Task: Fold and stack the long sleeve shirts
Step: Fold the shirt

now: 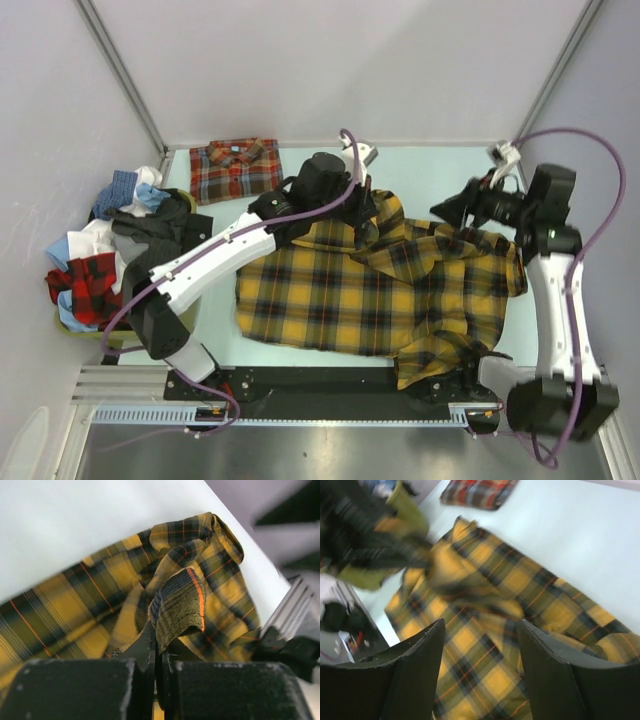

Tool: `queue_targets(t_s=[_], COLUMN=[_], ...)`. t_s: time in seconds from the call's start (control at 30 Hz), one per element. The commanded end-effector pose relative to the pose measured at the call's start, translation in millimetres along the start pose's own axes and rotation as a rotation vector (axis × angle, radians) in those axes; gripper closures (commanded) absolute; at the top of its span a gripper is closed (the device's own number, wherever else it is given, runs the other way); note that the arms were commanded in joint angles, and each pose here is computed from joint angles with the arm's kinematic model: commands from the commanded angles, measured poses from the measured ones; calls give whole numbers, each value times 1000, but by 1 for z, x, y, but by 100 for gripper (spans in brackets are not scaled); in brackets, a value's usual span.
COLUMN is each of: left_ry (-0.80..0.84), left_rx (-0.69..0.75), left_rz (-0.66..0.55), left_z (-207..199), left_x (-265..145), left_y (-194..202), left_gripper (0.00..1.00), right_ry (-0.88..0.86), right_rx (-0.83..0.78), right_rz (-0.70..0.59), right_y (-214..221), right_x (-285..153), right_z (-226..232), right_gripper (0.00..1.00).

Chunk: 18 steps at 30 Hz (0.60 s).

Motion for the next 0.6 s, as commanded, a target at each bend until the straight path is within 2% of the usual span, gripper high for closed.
queue_targets(t_s=[0.0, 0.07, 0.13, 0.17, 0.23, 0.27, 0.3, 0.37, 0.47, 0.57], left_ry=[-96, -83, -88, -76, -57, -64, -10, 36, 50, 50], left_rx=[-389, -441, -572, -626, -792, -880, -1020, -1107, -1122, -1150], left_rz=[4, 27, 38, 65, 77, 114, 149, 145, 128, 105], left_z=[6, 10, 14, 20, 19, 26, 18, 17, 16, 15], left_x=[-3, 0, 6, 9, 14, 16, 15, 19, 18, 15], left_y=[1, 5, 8, 17, 23, 42, 46, 51, 50, 44], left_gripper=[100, 100, 99, 96, 93, 92, 87, 84, 83, 81], right_ry=[-53, -109, -128, -109, -158, -167, -215, -179, -180, -172], right_rx=[-254, -332, -404, -365, -384, -390, -411, -457, -525, -501], right_rz=[-46, -80, -143, -148, -181, -191, -173, -194, -220, -199], right_y=[20, 31, 30, 41, 44, 46, 55, 58, 63, 69], right_x=[-6, 1, 10, 19, 32, 39, 47, 57, 71, 86], right_z=[29, 52, 65, 62, 82, 87, 104, 107, 120, 124], right_gripper=[33, 26, 21, 21, 21, 20, 21, 21, 21, 23])
Point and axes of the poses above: each gripper's point midway between its finger pads, its own x axis out along the fingers, its own z axis along the line the jaws close on, y = z × x, the point moved 2 cm from there along -x, back along the fingers, and after that the axes turned 3 degrees about x, right-handed, at the moved point
